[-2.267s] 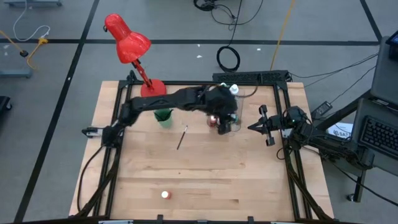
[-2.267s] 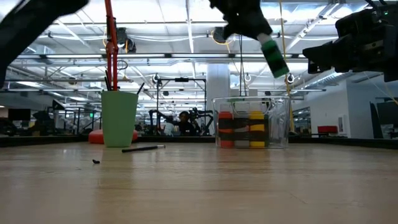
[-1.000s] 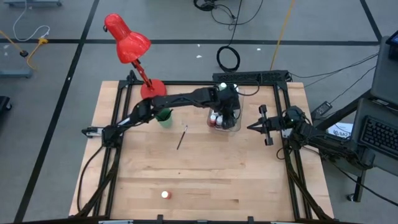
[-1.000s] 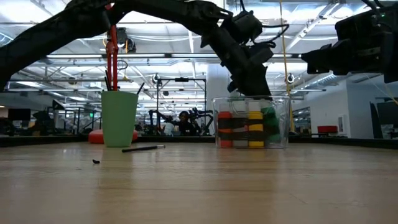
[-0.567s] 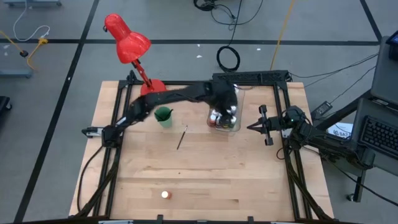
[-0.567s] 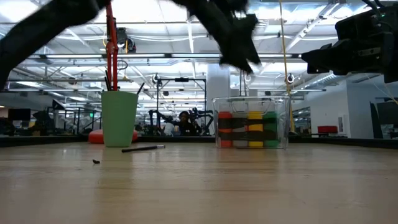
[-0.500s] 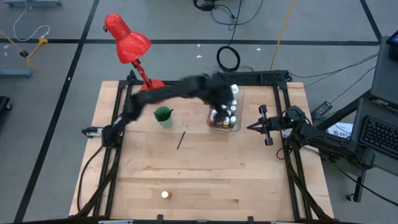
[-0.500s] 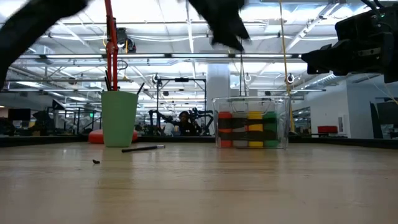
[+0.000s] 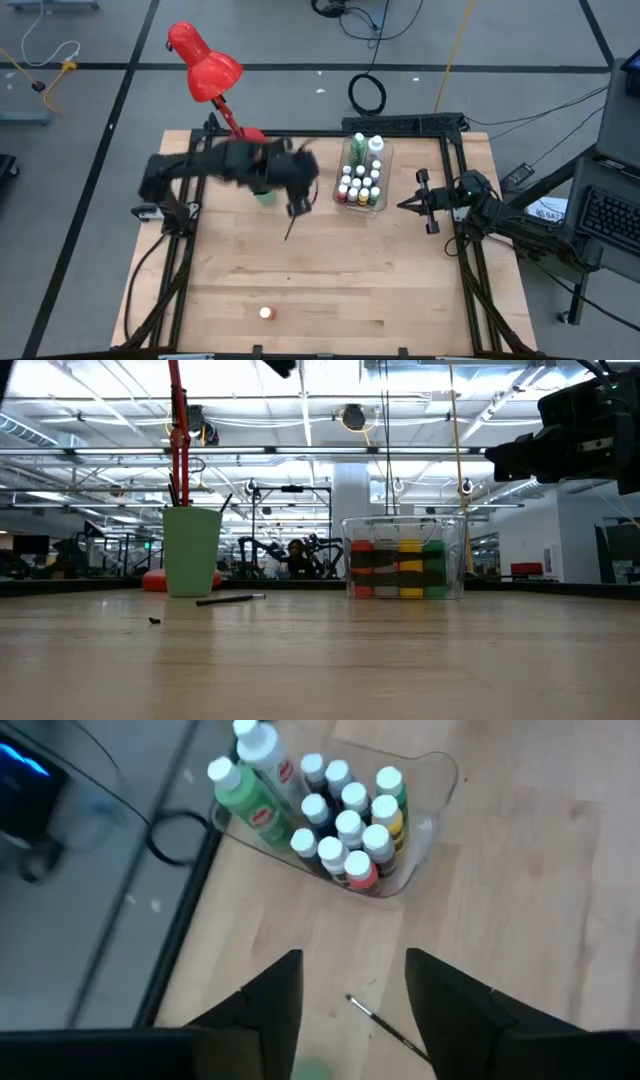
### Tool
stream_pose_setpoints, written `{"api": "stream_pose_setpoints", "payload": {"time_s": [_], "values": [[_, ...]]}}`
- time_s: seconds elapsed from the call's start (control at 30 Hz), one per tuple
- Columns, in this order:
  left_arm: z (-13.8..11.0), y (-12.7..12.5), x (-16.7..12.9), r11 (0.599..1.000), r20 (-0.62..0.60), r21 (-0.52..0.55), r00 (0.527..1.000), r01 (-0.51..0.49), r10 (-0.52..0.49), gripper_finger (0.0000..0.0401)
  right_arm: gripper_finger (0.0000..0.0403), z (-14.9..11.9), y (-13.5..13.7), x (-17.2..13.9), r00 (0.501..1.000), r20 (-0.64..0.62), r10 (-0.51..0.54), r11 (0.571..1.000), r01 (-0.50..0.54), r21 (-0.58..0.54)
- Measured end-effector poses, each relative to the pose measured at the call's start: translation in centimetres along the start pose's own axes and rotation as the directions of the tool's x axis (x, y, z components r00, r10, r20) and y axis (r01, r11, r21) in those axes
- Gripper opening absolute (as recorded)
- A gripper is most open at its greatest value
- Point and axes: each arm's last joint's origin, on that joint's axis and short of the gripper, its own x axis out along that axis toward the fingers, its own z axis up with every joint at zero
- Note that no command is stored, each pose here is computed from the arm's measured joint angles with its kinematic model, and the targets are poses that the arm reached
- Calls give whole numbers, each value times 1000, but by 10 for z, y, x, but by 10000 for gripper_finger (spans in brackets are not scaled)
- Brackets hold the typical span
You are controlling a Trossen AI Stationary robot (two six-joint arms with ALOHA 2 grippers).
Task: Pick & Place Paint Supplies
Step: Put the small orange paint bottle into the transparent bin
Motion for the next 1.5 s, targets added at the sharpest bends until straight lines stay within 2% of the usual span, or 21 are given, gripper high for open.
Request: {"api": "stream_pose_setpoints", "payload": {"time_s": [0.1, 0.2, 0.27, 0.33, 0.43, 0.53, 0.6, 0.73, 0.83, 0.93, 1.03, 1.17, 1.33, 1.37, 1.43, 1.5], "values": [[-36, -15, -13, 998, 81, 19, 995, -60, 58, 155, 4, 0, 0, 0, 1000, -4, 1, 1000, -1, 10], [-85, -14, -19, 998, 140, -51, 989, -33, 40, 133, 4, -1, 0, 0, 1000, -6, 2, 1000, -2, 15], [-112, -14, -12, 992, 196, -123, 980, 42, -17, 119, 4, -1, 0, 0, 1000, -6, 2, 1000, -2, 14], [-140, -16, -7, 977, 252, -109, 955, 186, -154, 106, 4, 0, 0, 0, 1000, -3, -1, 1000, 1, 11], [-174, -27, -3, 919, 377, -29, 856, 394, -355, 90, 4, 0, 0, 0, 1000, 2, -2, 1000, 2, 9], [-208, -45, 15, 882, 420, -2, 801, 472, -428, 72, 4, 1, 0, 0, 1000, 6, -4, 1000, 4, 21], [-227, -59, 22, 872, 430, 17, 784, 490, -449, 52, 4, 1, 0, 0, 1000, 6, -4, 1000, 4, 30], [-260, -79, 29, 896, 457, 38, 790, 442, -409, 7, 4, 1, 0, 0, 1000, 6, -4, 999, 3, 49], [-273, -92, 22, 885, 545, 51, 729, 463, -413, 10, 4, 1, 0, 0, 1000, 6, -4, 999, 4, 54], [-285, -104, 19, 855, 596, 57, 670, 516, -444, 9, 4, 1, 0, 0, 1000, 6, -4, 998, 4, 55], [-293, -117, 23, 829, 615, 46, 638, 557, -462, 8, 4, 1, 0, 0, 1000, 6, -4, 999, 4, 51], [-296, -134, 31, 830, 616, 56, 635, 556, -467, 33, 4, 2, -1, 0, 1000, 20, -7, 1000, 6, 26], [-304, -155, 46, 817, 558, 154, 634, 556, -536, 116, 4, 5, -1, 0, 999, 42, -10, 1000, 11, -12], [-306, -158, 48, 813, 561, 161, 626, 559, -541, 138, 4, 5, -1, 0, 999, 45, -11, 1000, 12, -16], [-304, -164, 47, 796, 592, 188, 580, 576, -560, 186, 4, 5, -1, 0, 999, 46, -11, 1000, 12, -18], [-305, -169, 45, 780, 598, 256, 541, 570, -591, 237, 4, 6, -1, 0, 999, 53, -12, 1000, 13, -26]]}}
